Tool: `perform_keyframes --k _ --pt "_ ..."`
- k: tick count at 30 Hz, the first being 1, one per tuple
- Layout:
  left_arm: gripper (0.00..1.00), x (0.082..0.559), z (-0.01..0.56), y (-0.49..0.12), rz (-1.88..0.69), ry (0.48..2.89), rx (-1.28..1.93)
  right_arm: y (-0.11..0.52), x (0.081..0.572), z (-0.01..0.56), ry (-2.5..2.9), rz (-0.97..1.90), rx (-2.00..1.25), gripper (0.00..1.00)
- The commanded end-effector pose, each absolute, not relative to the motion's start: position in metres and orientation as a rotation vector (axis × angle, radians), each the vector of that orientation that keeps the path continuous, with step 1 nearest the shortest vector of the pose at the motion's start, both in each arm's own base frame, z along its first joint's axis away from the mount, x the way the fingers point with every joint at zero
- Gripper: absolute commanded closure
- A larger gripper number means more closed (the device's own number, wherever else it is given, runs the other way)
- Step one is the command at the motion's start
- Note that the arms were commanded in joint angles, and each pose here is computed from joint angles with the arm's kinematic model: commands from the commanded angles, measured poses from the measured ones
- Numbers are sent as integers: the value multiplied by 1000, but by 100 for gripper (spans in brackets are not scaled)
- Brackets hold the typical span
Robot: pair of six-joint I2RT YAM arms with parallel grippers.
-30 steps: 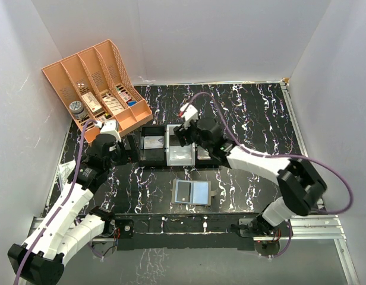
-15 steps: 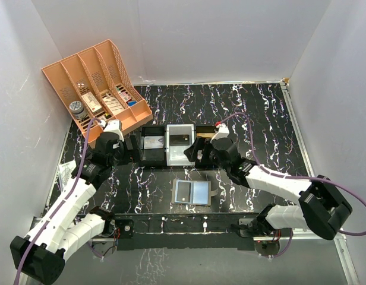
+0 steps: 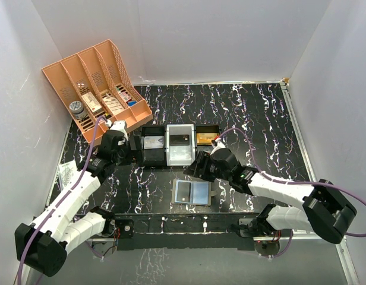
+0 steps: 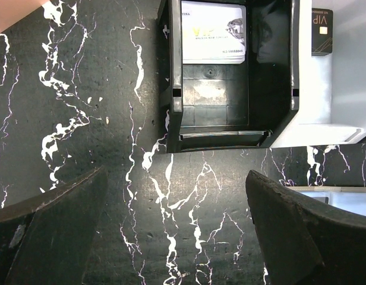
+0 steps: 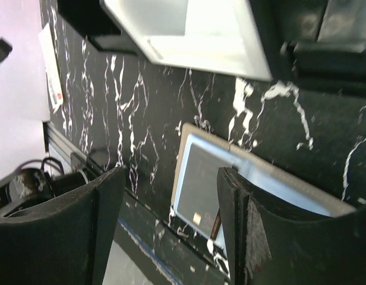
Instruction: Take the credit cards out of the card holder
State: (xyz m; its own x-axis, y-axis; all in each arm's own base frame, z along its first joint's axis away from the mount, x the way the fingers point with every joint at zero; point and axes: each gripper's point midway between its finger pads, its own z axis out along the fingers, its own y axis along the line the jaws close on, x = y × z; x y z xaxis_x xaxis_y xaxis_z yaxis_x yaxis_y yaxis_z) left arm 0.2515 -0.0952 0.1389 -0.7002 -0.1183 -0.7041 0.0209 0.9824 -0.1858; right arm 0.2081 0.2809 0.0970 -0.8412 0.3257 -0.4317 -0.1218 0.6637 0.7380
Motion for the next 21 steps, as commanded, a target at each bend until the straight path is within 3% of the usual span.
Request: perform_keyframes --k 1,14,21 --pt "1 250 134 -91 -189 2372 -51 282 196 114 2322 1116 159 39" --pt "3 248 142 -99 -263 2329 -18 285 169 98 2376 1171 132 44" --pt "6 238 153 -142 -552 2273 168 289 158 87 2366 1248 186 51"
